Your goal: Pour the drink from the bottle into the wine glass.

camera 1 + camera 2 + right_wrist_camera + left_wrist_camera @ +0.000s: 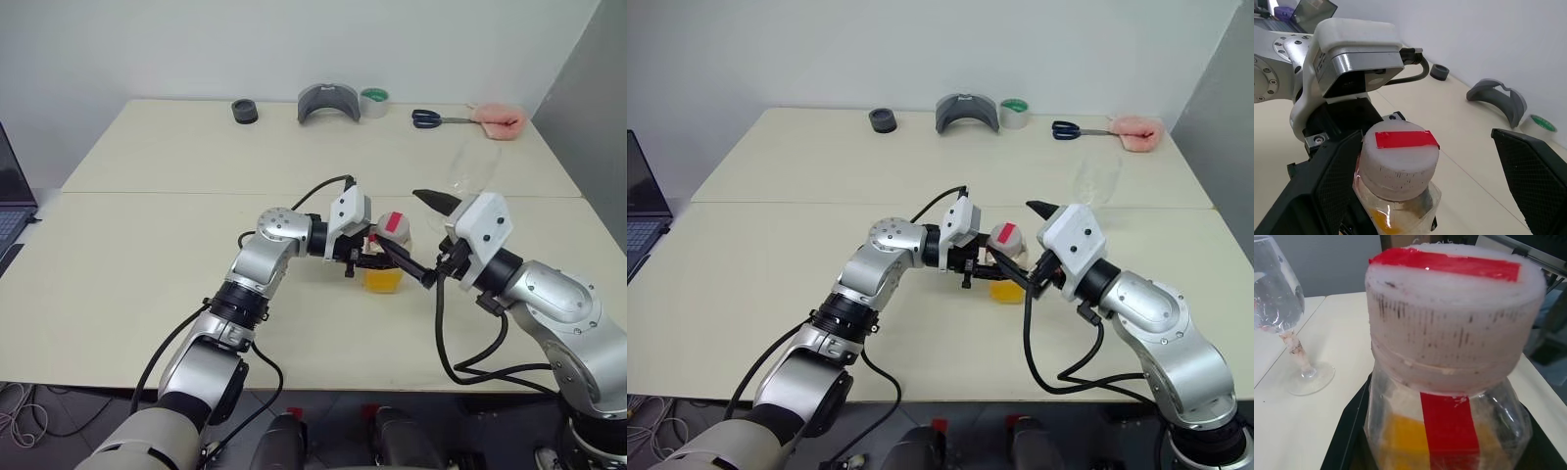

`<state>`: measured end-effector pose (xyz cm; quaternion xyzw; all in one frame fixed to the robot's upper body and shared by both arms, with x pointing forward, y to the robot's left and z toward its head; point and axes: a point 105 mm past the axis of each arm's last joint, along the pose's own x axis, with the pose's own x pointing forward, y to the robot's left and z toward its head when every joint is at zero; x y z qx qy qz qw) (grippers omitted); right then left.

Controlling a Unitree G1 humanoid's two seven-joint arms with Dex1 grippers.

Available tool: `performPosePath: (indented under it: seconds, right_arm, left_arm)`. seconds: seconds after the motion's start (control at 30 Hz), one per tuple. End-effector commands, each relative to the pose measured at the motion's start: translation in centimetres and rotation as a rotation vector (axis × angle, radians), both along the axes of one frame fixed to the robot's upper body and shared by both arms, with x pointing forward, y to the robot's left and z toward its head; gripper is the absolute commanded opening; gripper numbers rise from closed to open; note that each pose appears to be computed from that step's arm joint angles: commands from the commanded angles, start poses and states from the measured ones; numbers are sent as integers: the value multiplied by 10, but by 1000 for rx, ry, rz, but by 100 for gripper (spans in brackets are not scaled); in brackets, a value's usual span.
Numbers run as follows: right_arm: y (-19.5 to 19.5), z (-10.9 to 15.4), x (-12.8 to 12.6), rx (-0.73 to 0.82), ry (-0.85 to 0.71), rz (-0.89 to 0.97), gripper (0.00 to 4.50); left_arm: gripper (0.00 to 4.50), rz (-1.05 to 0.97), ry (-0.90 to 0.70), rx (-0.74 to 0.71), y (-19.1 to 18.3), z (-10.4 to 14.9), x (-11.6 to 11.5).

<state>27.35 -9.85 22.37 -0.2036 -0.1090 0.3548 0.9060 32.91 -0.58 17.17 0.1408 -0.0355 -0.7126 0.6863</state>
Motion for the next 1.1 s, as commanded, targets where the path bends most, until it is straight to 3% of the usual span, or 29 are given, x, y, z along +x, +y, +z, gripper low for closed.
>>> performPosePath:
  seconds: [0.03,0.9,1.1]
  right_arm:
    - [-4,12,-1,13,-57,-20,450]
    - [-22,14,-12,25,-5,-41,450]
    - [-5,15,-33,39,53,112,450]
  left_arm:
    - [180,-15,-52,-32,-1,14,-1]
    - [180,-3,-46,-33,0,11,-1]
    - [180,-4,-46,-32,0,10,-2]
